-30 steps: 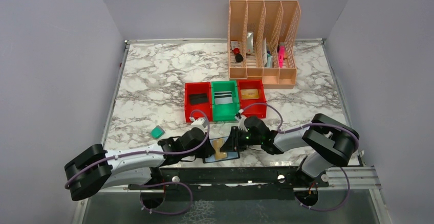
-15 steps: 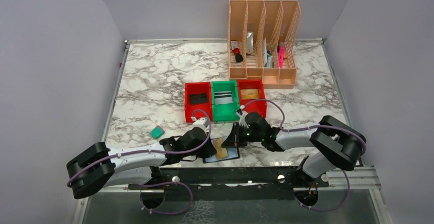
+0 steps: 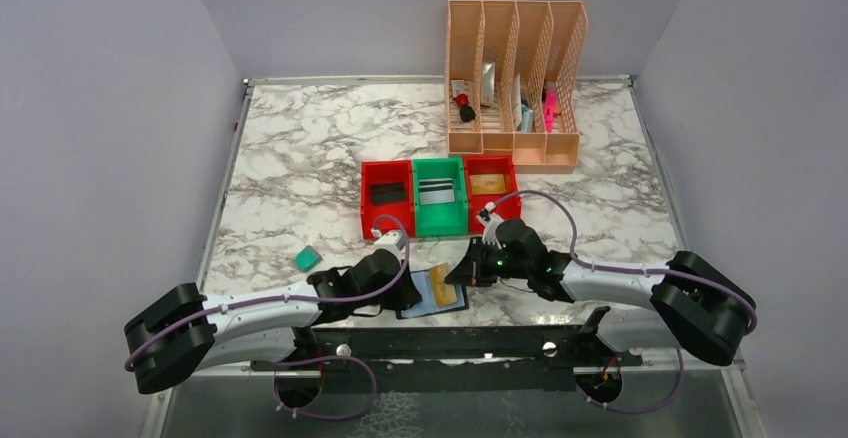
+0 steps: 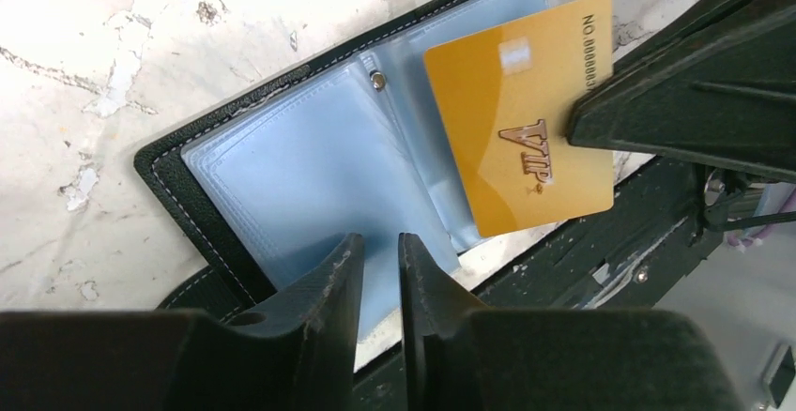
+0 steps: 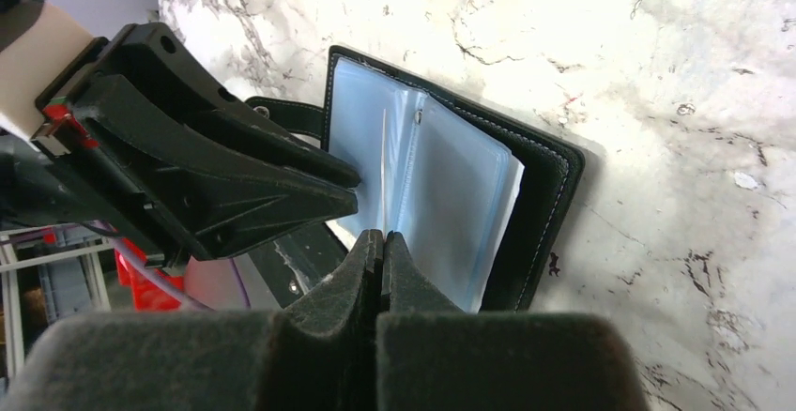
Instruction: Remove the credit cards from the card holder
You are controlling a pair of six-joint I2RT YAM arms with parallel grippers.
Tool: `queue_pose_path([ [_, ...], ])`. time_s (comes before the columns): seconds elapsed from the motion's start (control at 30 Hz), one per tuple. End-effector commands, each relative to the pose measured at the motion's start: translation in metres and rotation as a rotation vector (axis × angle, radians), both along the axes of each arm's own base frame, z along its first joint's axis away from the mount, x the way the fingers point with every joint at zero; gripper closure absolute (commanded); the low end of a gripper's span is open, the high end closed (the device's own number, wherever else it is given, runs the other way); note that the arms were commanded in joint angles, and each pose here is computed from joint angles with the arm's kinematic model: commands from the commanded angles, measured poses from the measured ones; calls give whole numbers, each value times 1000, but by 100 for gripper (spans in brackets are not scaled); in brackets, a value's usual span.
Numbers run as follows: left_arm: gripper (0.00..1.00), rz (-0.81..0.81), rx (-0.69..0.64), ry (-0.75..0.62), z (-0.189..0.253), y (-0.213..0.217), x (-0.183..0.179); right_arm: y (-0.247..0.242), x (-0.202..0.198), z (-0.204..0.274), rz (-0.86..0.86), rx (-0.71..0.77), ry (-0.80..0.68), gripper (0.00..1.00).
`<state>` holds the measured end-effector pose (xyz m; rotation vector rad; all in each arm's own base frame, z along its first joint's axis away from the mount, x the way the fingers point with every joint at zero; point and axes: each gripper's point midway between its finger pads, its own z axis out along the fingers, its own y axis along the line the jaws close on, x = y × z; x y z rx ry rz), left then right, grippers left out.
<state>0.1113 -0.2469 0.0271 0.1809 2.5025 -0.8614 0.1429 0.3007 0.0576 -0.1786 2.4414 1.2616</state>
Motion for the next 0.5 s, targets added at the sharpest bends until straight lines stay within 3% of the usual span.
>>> queue_pose_path([
  [0.0, 72, -8, 55, -4, -4, 12, -4, -12, 2, 0, -19, -32, -33, 99],
  [0.2, 51, 8, -63, -108, 36, -7, 14, -7, -2, 21, 17, 45, -75, 99],
  [0.47, 49, -54, -210, -122, 57, -31, 9, -4, -7, 39, 26, 117, -93, 99],
])
